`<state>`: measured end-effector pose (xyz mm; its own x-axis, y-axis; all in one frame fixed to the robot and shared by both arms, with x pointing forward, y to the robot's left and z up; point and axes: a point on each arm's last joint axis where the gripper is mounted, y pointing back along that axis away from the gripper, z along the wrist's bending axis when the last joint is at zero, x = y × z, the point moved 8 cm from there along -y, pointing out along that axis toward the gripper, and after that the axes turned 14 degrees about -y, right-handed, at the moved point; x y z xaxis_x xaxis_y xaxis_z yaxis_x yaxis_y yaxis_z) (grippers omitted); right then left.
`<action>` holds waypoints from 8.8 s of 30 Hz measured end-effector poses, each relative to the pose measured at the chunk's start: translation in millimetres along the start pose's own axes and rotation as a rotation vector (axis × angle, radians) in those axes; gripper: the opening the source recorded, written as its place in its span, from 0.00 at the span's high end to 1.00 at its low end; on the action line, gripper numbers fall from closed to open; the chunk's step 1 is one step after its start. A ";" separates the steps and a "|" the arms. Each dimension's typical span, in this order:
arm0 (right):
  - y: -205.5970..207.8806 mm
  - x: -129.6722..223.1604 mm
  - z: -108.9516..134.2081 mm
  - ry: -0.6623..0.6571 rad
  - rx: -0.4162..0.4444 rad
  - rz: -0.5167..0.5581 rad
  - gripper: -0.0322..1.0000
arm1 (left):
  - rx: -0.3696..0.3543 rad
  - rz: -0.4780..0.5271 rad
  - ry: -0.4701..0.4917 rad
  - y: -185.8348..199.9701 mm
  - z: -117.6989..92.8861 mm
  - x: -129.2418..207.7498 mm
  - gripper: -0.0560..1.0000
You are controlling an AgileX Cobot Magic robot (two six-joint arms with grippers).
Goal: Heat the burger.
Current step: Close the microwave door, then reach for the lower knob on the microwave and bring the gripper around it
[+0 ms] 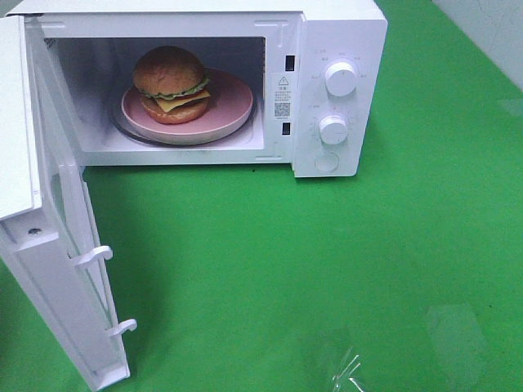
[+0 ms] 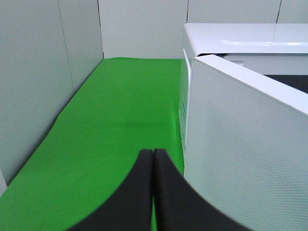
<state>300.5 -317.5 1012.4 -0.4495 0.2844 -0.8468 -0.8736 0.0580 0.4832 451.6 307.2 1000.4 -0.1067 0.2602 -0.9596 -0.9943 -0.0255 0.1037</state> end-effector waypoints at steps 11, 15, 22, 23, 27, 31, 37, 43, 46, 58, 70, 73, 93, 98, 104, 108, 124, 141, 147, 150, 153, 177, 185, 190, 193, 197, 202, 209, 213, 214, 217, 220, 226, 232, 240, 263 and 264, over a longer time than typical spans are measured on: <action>0.0 0.0 0.0 0.000 0.000 0.000 0.24 | 0.141 0.004 -0.023 -34.0 -27.5 14.9 0.95; 0.0 0.0 0.0 0.000 0.000 0.000 0.24 | 0.206 -0.018 -0.034 -40.9 -40.1 17.0 0.95; 0.0 0.0 0.0 0.000 0.000 0.000 0.24 | 0.291 -0.061 0.008 -56.2 -58.8 24.7 0.95; 0.0 0.0 0.0 0.000 0.000 0.000 0.24 | 0.322 -0.053 0.022 -59.4 -67.1 30.4 0.95; 0.0 0.0 0.0 0.000 0.000 0.000 0.24 | 0.391 -0.024 0.030 -62.0 -86.8 41.6 0.95; 0.0 0.0 0.0 0.000 0.000 0.000 0.24 | 0.426 -0.006 0.022 -62.8 -100.0 49.7 0.95; 0.0 0.0 0.0 0.000 0.000 0.000 0.24 | 0.454 0.010 0.028 -67.4 -119.9 58.6 0.95; 0.0 0.0 0.0 0.000 0.000 0.000 0.24 | 0.476 -0.007 0.034 -74.8 -133.2 52.5 0.95; 0.0 0.0 0.0 0.000 0.000 0.000 0.24 | 0.468 -0.031 0.054 -81.4 -140.9 42.5 0.95; 0.0 0.0 0.0 0.000 0.000 0.000 0.24 | 0.489 -0.045 0.061 -111.3 -174.7 12.8 0.95; 0.0 0.0 0.0 0.000 0.000 0.000 0.24 | 0.513 -0.042 0.097 -143.4 -215.0 -10.2 0.95; 0.0 0.0 0.0 0.000 0.000 0.000 0.24 | 0.525 -0.027 0.109 -153.3 -232.7 -12.7 0.95; 0.0 0.0 0.0 0.000 0.000 0.000 0.24 | 0.630 -0.040 0.088 -183.5 -306.8 -34.9 0.95; 0.0 0.0 0.0 0.000 0.000 0.000 0.24 | 0.650 -0.047 0.069 -187.6 -317.3 -39.5 0.95; 0.0 0.0 0.0 0.000 0.000 0.000 0.24 | 0.635 -0.047 0.013 -197.1 -324.4 -39.7 0.95; 0.0 0.0 0.0 0.000 0.000 0.000 0.24 | 0.633 -0.037 0.004 -197.2 -325.2 -38.4 0.95; 0.0 0.0 0.0 0.000 0.000 0.000 0.24 | 0.686 0.121 0.019 -176.0 -341.1 -36.1 0.95; 0.0 0.0 0.0 0.000 0.000 0.000 0.24 | 0.843 0.661 -0.099 -107.1 -329.6 4.7 0.18; 0.0 0.0 0.0 0.000 0.000 0.000 0.24 | 0.901 0.905 -0.177 -70.3 -313.3 22.5 0.15; 0.0 0.0 0.0 0.000 0.000 0.000 0.24 | 0.909 0.944 -0.193 -64.2 -310.1 25.3 0.15; 0.0 0.0 0.0 0.000 0.000 0.000 0.24 | 0.944 1.097 -0.252 -38.0 -294.2 30.8 0.15; 0.0 0.0 0.0 0.000 0.000 0.000 0.24 | 0.695 1.204 -0.057 -57.6 -130.3 -8.2 0.14; 0.0 0.0 0.0 0.000 0.000 0.000 0.24 | 0.523 1.183 -0.006 -47.1 -59.7 -16.7 0.14; 0.0 0.0 0.0 0.000 0.000 0.000 0.24 | 0.413 1.128 0.043 -30.8 -24.0 -25.3 0.14; 0.0 0.0 0.0 0.000 0.000 0.000 0.24 | 0.351 1.105 0.054 -11.5 -7.5 -23.8 0.14; 0.0 0.0 0.0 0.000 0.000 0.000 0.24 | 0.307 1.087 0.023 8.5 1.6 -19.7 0.14; 0.0 0.0 0.0 0.000 0.000 0.000 0.24 | 0.278 1.048 0.000 41.4 3.9 -11.3 0.14; 0.0 0.0 0.0 0.000 0.000 0.000 0.24 | 0.245 0.932 0.000 89.1 0.1 3.2 0.14; 0.0 0.0 0.0 0.000 0.000 0.000 0.24 | 0.237 0.884 0.005 101.8 -2.1 7.0 0.14; 0.0 0.0 0.0 0.000 0.000 0.000 0.24 | 0.237 0.884 0.005 101.8 -2.1 7.0 0.14; 0.0 0.0 0.0 0.000 0.000 0.000 0.24 | 0.224 0.835 0.005 115.5 -4.6 15.9 0.14; 0.0 0.0 0.0 0.000 0.000 0.000 0.24 | 0.224 0.817 0.009 123.6 -8.1 25.2 0.14; 0.0 0.0 0.0 0.000 0.000 0.000 0.24 | 0.200 0.714 0.013 130.2 -7.2 18.9 0.15; 0.0 0.0 0.0 0.000 0.000 0.000 0.24 | 0.176 0.563 0.025 145.8 -7.8 8.9 0.15; 0.0 0.0 0.0 0.000 0.000 0.000 0.24 | 0.144 0.432 0.024 161.8 -6.5 2.7 0.15; 0.0 0.0 0.0 0.000 0.000 0.000 0.24 | 0.169 0.328 -0.016 148.8 -12.0 -4.8 0.15; 0.0 0.0 0.0 0.000 0.000 0.000 0.24 | 0.169 0.328 -0.016 148.8 -12.0 -4.8 0.15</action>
<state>300.5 -317.5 1012.4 -0.4495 0.2844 -0.8468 -0.8736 0.0580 0.4832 304.1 290.6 1017.2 -0.4185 0.2801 -0.8639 -0.8925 0.0492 0.4483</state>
